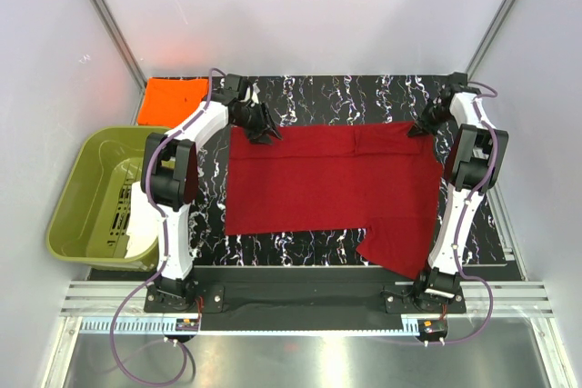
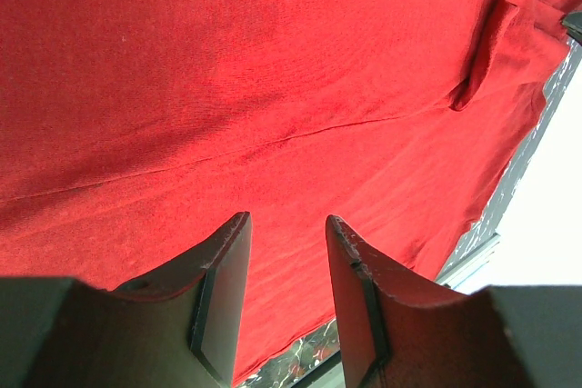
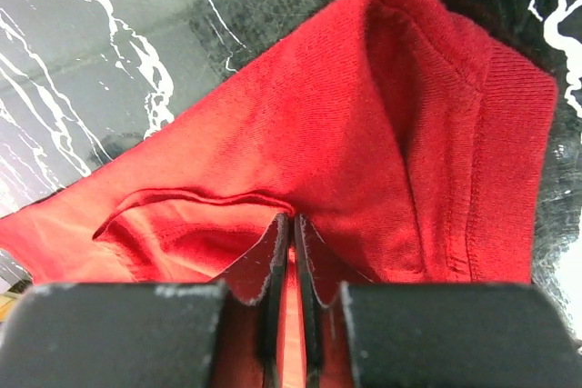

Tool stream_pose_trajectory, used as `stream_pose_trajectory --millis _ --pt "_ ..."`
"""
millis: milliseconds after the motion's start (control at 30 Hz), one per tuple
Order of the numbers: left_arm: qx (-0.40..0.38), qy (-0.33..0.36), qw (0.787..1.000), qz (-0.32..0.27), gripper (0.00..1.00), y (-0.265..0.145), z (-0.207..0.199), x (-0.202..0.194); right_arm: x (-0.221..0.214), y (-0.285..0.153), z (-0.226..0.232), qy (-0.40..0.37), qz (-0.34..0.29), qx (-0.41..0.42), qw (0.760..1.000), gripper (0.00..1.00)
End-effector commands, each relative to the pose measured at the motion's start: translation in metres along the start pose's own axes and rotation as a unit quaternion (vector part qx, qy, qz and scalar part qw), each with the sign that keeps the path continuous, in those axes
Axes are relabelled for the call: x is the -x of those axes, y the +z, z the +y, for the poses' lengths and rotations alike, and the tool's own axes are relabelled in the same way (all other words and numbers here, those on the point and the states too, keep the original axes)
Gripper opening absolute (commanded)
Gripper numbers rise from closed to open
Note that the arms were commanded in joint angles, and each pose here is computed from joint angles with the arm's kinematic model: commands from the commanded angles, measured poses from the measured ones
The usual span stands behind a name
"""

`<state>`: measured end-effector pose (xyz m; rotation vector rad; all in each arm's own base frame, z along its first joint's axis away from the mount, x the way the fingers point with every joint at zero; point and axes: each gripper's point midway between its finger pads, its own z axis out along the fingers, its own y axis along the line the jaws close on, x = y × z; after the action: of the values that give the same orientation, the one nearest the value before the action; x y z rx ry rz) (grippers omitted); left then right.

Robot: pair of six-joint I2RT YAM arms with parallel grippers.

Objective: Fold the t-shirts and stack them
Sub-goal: Fold the tshirt

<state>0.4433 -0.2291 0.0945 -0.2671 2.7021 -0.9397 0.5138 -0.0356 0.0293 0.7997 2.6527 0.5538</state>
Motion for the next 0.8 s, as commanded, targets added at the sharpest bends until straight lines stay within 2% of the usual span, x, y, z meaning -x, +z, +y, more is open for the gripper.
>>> stream_pose_trajectory --millis 0,133,300,600,767 --pt "-0.037 0.024 0.999 -0.028 0.44 -0.022 -0.027 0.016 0.020 -0.028 0.026 -0.020 -0.039 0.018 0.999 0.12" --pt "-0.038 0.025 0.999 -0.026 0.44 -0.022 -0.027 0.014 0.025 -0.026 0.027 -0.026 -0.039 0.019 0.999 0.12" --pt "-0.041 0.026 0.999 -0.023 0.44 -0.023 -0.027 0.012 0.032 -0.017 0.023 -0.034 -0.052 0.014 0.998 0.08" --pt "-0.047 0.027 0.998 -0.017 0.44 -0.023 -0.026 0.005 0.036 0.002 0.023 -0.040 -0.048 0.027 0.998 0.13" --pt "-0.045 0.029 0.998 -0.015 0.44 -0.024 -0.025 0.004 0.044 0.005 0.014 -0.044 -0.058 0.000 0.997 0.15"
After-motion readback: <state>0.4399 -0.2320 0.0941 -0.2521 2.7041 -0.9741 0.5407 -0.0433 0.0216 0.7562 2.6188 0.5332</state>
